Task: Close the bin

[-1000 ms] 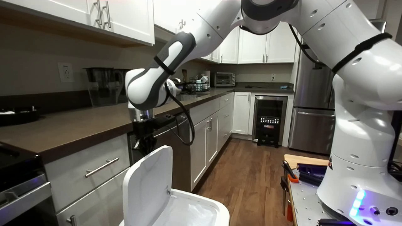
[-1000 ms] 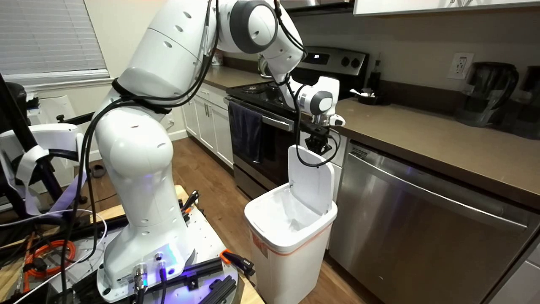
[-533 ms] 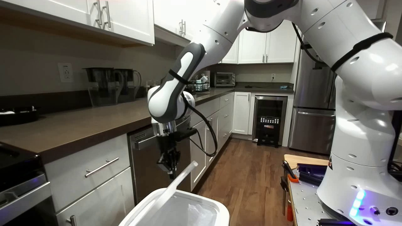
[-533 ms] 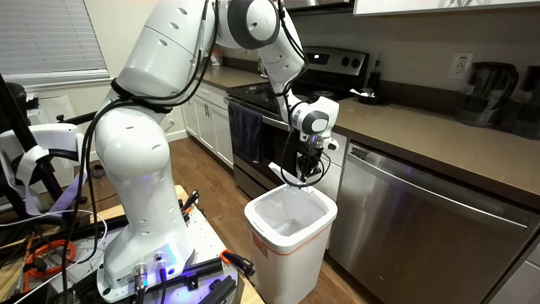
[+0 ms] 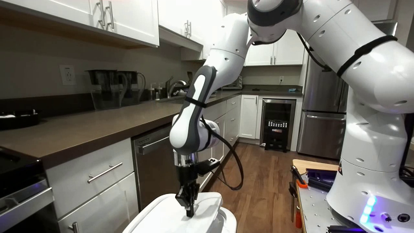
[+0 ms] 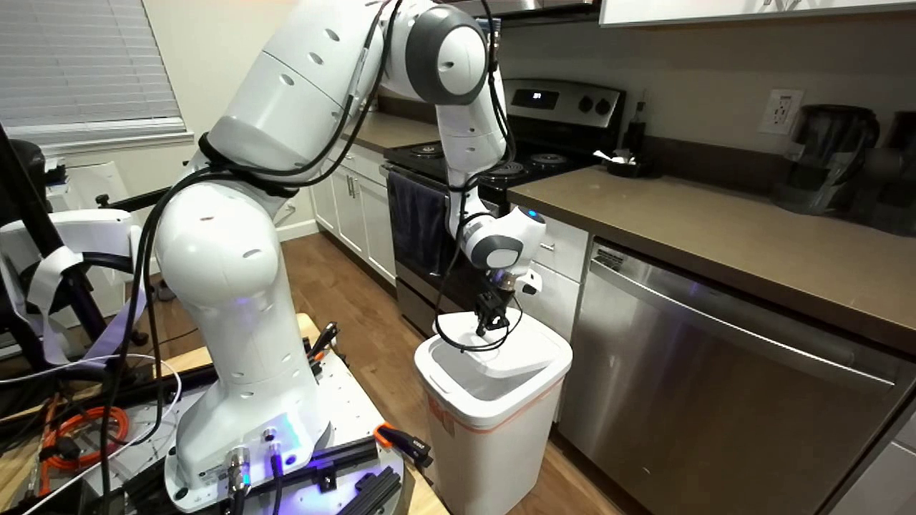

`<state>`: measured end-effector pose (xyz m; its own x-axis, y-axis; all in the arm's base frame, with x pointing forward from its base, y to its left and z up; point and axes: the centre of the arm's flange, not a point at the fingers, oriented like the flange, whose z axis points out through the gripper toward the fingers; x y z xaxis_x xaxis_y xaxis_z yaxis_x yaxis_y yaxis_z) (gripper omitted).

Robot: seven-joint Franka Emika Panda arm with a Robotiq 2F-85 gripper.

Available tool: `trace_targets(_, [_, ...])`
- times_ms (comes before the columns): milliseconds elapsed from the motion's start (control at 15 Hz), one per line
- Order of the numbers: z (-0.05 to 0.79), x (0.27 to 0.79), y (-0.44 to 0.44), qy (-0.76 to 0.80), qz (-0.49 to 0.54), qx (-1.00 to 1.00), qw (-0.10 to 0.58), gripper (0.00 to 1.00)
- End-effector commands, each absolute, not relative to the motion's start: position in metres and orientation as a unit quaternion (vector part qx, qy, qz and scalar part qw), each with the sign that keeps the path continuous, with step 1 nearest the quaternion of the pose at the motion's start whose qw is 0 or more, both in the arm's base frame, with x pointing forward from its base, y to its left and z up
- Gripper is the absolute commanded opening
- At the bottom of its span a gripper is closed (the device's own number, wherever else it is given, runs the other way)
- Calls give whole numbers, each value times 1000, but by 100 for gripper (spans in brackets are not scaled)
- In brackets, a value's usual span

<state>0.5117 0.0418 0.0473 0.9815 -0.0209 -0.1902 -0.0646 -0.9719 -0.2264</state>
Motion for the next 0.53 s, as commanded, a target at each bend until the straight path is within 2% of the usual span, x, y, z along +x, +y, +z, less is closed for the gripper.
trace_targets(0, [2, 478, 57, -10, 109, -987, 121, 7])
trace_targets(267, [-34, 442, 75, -68, 121, -986, 87, 7])
trace_targets(467, [-23, 448, 86, -117, 102, -986, 67, 6])
